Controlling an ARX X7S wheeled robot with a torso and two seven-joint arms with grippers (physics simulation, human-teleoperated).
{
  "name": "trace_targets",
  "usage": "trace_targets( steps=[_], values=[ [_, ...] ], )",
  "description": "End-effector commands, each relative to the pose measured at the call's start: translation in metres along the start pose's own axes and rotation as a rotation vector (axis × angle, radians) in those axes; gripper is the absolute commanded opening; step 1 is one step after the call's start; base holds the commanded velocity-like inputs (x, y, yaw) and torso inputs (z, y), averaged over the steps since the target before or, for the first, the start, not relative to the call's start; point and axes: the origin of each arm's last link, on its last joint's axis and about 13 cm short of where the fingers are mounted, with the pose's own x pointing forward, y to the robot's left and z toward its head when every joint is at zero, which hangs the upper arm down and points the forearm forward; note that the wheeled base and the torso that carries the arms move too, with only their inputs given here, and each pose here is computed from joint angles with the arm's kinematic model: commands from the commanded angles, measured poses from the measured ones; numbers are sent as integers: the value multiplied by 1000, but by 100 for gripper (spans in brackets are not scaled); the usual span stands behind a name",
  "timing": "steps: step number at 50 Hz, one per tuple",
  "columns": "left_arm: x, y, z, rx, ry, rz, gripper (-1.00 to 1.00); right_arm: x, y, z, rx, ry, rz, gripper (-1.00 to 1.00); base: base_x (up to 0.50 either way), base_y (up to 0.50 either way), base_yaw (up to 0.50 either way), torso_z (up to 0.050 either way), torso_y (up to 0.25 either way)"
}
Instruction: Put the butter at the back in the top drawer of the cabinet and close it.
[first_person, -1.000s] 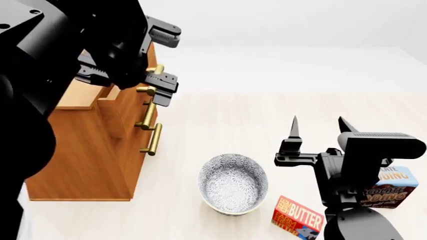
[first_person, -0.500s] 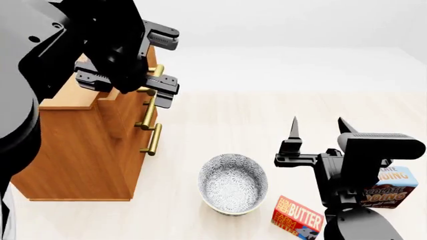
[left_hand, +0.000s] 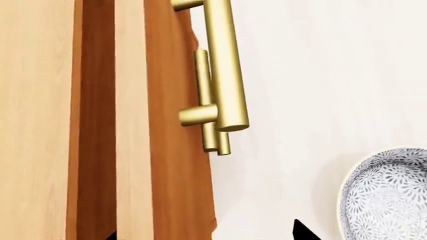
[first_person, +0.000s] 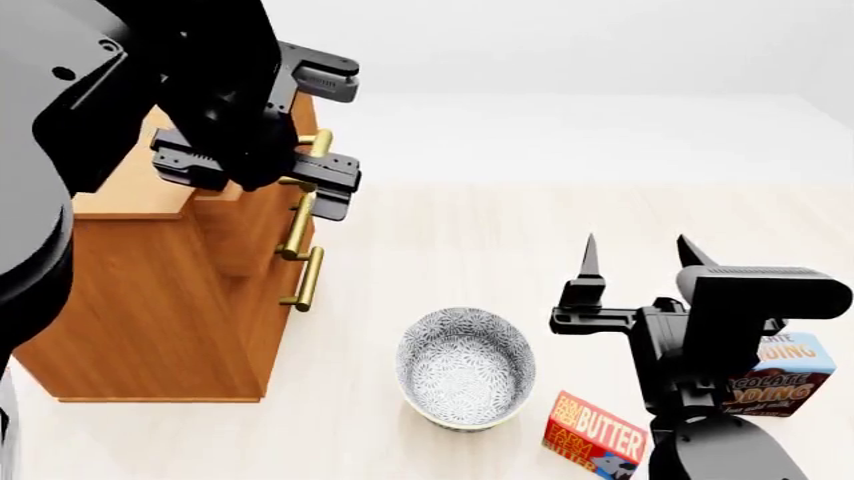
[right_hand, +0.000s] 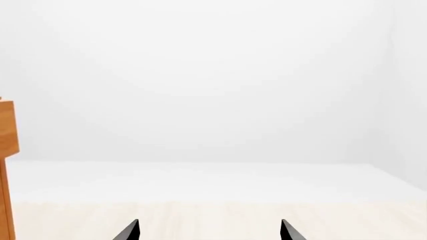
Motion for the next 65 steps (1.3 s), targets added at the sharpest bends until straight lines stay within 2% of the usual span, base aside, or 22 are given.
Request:
trace_targets(
  steps=[1,23,40,48,59,65],
  values=[
    [-8,-18,1,17,-4,-178,100,0,-1,1,2,-1,-7,100,0,0,0,0,0],
    [-31,-44,5,89,-72,-284,100,-4,-7,1,6,-1,-41,100,0,0,0,0,0],
    [-33,-62,4,128,-110,-422,100,-6,-12,1,15,2,-65,100,0,0,0,0,0],
    [-37,-70,3,183,-131,-508,100,-5,-15,0,21,3,-70,100,0,0,0,0,0],
    [-37,-81,0,277,-140,-736,100,-4,-16,0,27,5,-69,100,0,0,0,0,0],
    [-43,-85,1,288,-160,-832,100,-4,-17,-1,29,5,-71,100,0,0,0,0,2]
  ],
)
